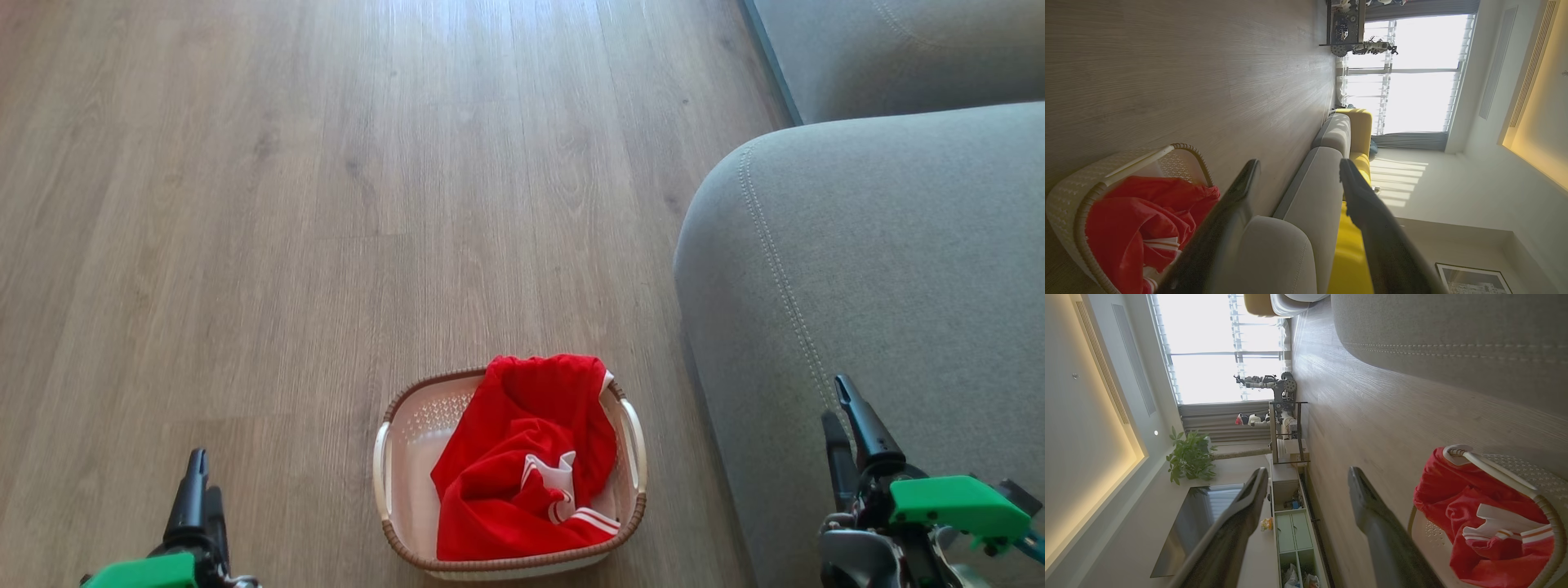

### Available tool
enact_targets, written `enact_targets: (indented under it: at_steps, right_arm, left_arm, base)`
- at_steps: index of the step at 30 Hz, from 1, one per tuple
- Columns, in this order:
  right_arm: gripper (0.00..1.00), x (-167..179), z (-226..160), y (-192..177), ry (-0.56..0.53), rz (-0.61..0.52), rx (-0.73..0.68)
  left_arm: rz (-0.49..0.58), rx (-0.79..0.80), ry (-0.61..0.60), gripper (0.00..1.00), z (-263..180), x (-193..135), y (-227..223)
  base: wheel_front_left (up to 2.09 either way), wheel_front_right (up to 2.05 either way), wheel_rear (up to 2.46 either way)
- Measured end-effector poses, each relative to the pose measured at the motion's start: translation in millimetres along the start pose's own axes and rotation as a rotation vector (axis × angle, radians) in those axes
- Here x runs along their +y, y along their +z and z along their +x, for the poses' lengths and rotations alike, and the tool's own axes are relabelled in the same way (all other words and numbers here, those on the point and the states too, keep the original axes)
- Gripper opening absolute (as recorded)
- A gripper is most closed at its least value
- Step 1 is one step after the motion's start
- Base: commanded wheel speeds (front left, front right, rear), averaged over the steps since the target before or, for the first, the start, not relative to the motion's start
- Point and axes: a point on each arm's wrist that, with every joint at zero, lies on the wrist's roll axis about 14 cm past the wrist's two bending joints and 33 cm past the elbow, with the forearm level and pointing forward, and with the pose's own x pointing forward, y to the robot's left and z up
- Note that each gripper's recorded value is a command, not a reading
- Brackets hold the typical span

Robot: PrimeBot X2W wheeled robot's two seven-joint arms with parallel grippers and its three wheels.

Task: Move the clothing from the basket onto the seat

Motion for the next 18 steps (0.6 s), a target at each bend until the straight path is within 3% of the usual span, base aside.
enact_targets:
  at_steps: [18]
  right_arm:
    - [1.00, 22.5, 2.7, -5.2, 0.100, -0.185, -0.004]
  left_arm:
    - [0.175, -0.033, -0.028, 1.00, -0.3, -15.4, 0.1]
  base:
    - [0.00, 0.00, 0.00]
